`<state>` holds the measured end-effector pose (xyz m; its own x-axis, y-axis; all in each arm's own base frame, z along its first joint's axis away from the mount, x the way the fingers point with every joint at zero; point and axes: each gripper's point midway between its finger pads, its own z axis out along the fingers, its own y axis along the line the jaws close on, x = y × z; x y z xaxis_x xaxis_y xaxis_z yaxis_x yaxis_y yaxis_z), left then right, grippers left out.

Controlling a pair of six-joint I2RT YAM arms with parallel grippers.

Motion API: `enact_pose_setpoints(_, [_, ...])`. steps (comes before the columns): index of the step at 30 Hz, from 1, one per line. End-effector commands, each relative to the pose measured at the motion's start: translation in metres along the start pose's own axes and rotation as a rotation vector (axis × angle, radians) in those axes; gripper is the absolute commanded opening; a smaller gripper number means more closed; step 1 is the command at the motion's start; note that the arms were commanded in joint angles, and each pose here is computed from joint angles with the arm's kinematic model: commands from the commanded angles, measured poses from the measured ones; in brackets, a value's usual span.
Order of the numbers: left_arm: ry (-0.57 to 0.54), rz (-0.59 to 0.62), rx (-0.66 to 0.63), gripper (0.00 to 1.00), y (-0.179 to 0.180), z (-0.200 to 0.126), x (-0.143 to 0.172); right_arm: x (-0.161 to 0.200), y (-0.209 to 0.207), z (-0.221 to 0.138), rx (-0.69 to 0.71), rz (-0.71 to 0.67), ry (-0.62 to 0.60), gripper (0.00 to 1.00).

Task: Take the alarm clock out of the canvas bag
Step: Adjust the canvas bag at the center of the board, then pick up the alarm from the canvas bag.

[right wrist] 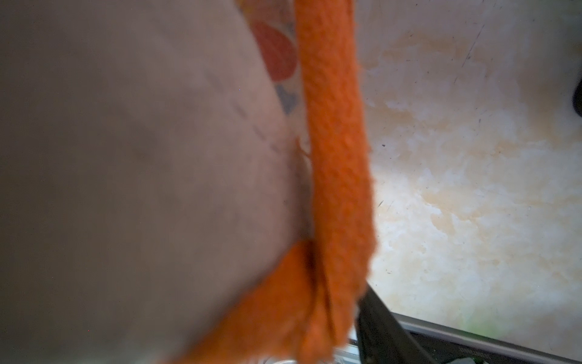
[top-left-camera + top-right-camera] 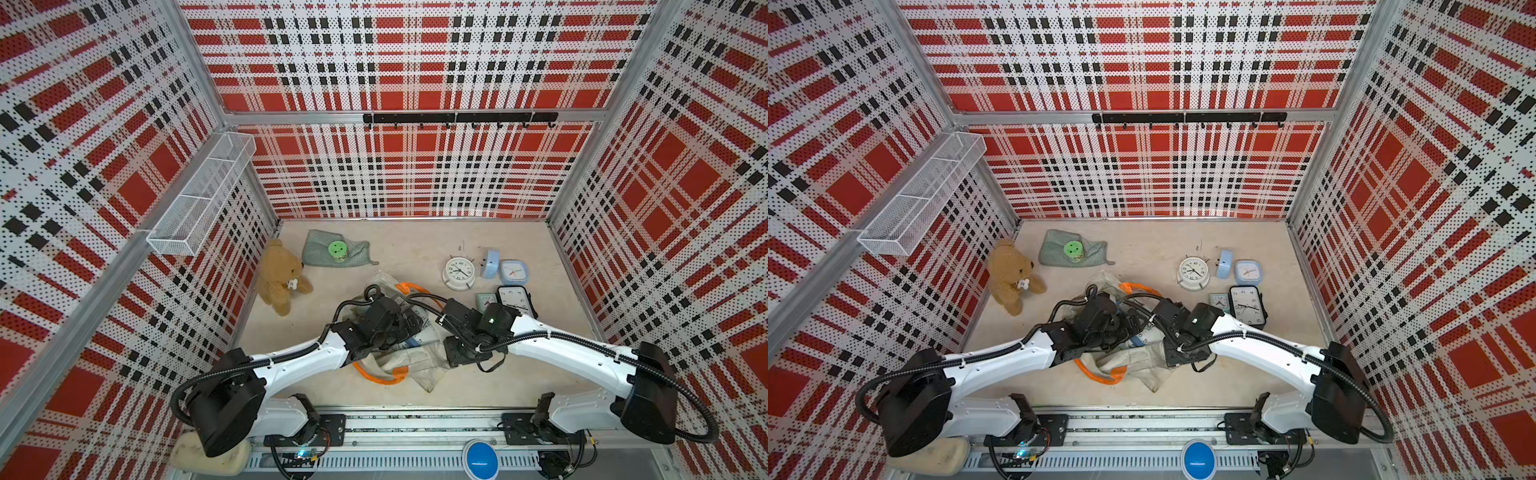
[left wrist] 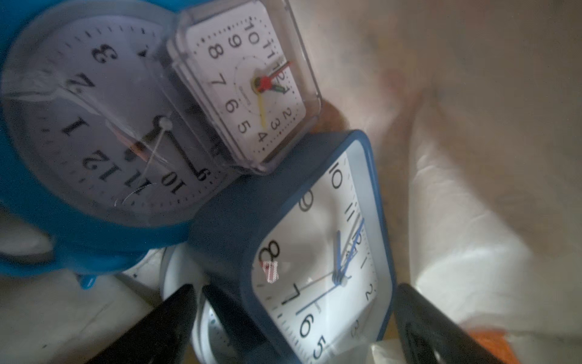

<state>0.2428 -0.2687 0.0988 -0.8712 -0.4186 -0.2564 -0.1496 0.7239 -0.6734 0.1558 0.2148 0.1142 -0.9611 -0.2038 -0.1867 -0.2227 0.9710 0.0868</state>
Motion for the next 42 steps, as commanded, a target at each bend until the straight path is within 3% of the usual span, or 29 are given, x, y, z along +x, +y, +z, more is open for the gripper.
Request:
enact_pose_setpoints(1, [-0.021,-0.003,0.043,0.99,-0.004,0.007,-0.006,0.016,-0.013,0.012,0.068,-0.003,0.069,0.57])
enact_pose_setpoints(9, [-0.015,-0.017,0.183,0.97,-0.024,0.025,-0.009,0.013,-0.009,0.013,0.062,-0.012,0.066,0.58])
enact_pose_setpoints(19, [-0.054,0.011,0.282,0.78,-0.049,0.013,-0.014,0.011,-0.009,0.012,0.074,-0.022,0.064,0.58])
enact_pose_setpoints(33, [-0.058,0.084,0.292,0.58,-0.073,0.005,-0.006,0.008,-0.011,0.007,0.085,-0.017,0.045,0.6])
enact_pose_setpoints(42, [-0.101,0.103,0.254,0.41,-0.065,-0.007,-0.014,-0.006,-0.012,-0.012,0.11,-0.035,-0.002,0.69])
